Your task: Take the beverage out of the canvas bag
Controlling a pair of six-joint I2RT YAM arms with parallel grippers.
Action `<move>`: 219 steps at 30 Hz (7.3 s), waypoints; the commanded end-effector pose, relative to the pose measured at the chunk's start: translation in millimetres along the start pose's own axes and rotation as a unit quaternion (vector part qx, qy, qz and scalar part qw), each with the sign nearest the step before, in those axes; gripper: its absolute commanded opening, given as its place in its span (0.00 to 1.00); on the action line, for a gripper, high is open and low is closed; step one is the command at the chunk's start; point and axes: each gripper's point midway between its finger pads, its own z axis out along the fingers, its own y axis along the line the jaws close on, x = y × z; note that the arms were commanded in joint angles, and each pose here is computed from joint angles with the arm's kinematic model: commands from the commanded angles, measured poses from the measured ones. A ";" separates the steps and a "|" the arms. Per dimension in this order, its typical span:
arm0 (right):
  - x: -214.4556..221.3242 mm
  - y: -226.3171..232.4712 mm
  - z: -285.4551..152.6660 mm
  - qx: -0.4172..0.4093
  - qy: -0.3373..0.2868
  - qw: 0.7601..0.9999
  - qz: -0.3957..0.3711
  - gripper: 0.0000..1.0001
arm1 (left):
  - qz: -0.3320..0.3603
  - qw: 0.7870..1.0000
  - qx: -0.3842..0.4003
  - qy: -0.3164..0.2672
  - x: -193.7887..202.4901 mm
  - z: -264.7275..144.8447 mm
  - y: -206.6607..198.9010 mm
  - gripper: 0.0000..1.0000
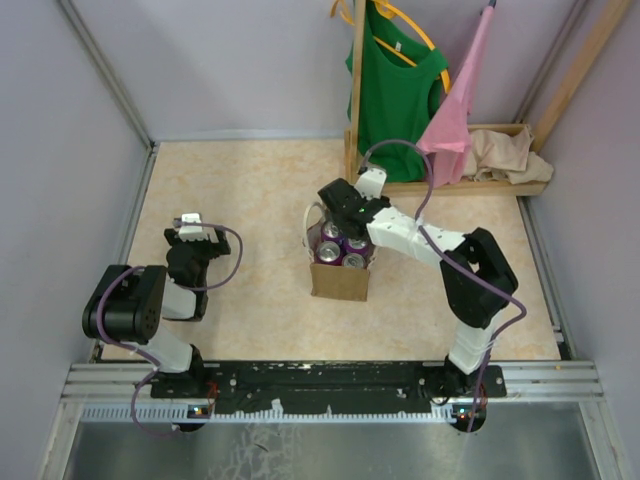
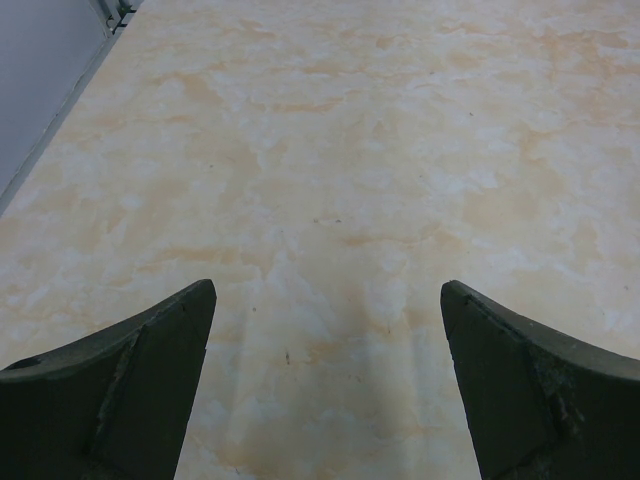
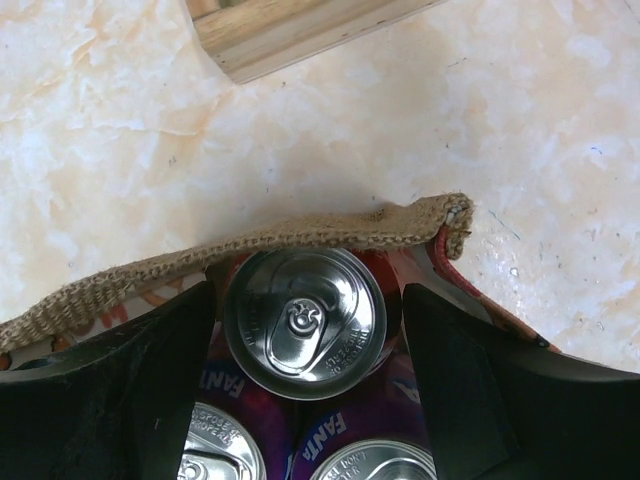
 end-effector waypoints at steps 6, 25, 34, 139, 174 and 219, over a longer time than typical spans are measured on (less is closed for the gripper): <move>14.4 -18.6 13.6 0.058 0.005 0.998 -0.019 0.75 | 0.002 1.000 0.005 -0.009 -4.7 4.0 -3.0 1.00; -1.2 -23.1 12.9 0.065 -0.026 0.996 -0.062 0.08 | 0.002 1.000 0.005 -0.010 -5.3 4.0 -2.8 1.00; -80.7 -0.5 -40.6 0.008 -0.116 0.989 -0.088 0.00 | 0.002 1.000 0.005 -0.009 -4.8 4.0 -2.7 1.00; -169.9 -90.2 -217.7 -0.154 -0.260 0.951 -0.066 0.94 | 0.002 1.000 0.005 -0.010 -5.2 4.0 -2.9 1.00; 32.4 -11.2 -79.5 -0.214 0.058 0.936 -0.273 0.99 | 0.003 1.000 0.005 -0.009 -4.7 3.9 -3.1 1.00; 62.9 -46.6 -46.2 -0.102 0.085 0.973 -0.188 0.79 | 0.002 1.000 0.006 -0.010 -5.4 4.0 -3.5 1.00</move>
